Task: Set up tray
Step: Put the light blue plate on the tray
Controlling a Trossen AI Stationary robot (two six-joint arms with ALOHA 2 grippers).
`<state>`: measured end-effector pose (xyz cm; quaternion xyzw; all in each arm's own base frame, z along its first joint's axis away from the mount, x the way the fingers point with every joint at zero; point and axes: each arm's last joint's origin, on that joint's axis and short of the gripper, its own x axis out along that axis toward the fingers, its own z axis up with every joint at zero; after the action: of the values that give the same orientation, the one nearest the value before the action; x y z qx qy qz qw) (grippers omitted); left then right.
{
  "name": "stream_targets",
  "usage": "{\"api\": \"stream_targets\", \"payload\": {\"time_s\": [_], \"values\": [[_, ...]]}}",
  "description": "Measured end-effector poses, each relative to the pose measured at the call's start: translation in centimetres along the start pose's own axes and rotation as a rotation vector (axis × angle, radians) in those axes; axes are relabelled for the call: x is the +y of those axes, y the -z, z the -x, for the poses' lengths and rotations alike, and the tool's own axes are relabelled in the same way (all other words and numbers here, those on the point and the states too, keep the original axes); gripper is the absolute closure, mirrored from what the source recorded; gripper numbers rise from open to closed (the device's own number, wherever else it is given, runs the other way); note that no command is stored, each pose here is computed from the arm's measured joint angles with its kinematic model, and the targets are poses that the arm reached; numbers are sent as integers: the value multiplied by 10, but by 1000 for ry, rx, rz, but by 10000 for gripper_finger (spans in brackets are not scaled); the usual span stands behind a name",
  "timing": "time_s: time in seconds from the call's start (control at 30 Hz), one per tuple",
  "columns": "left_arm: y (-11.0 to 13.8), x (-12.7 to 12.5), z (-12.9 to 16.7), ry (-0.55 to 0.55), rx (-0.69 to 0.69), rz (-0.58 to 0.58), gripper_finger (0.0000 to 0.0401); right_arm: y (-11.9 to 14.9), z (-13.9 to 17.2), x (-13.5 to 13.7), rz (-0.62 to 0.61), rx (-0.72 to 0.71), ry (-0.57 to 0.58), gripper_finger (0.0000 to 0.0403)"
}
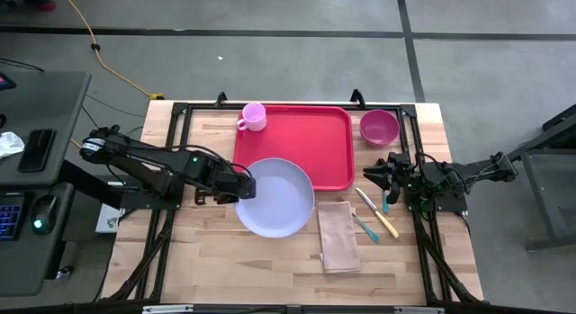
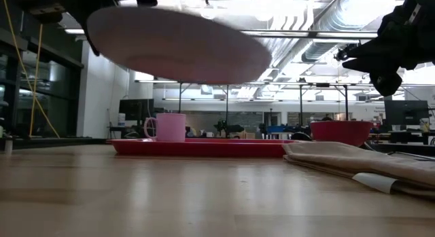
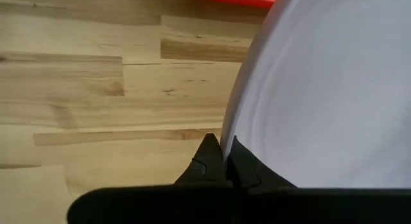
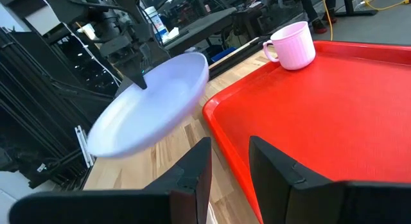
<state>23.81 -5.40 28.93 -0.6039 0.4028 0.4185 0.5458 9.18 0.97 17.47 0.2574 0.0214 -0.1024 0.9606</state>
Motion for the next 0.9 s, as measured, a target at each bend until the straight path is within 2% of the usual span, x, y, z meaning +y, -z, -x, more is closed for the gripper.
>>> {"api": "stream_targets", "payload": {"time_s": [0.27,0.9], "values": [[-13,-11,-8,18,-6,29,389,0,0,0,45,2,-2,320],[-83,-17,-6,13,-57,-2,389,0,0,0,53,2,-2,320]]}}
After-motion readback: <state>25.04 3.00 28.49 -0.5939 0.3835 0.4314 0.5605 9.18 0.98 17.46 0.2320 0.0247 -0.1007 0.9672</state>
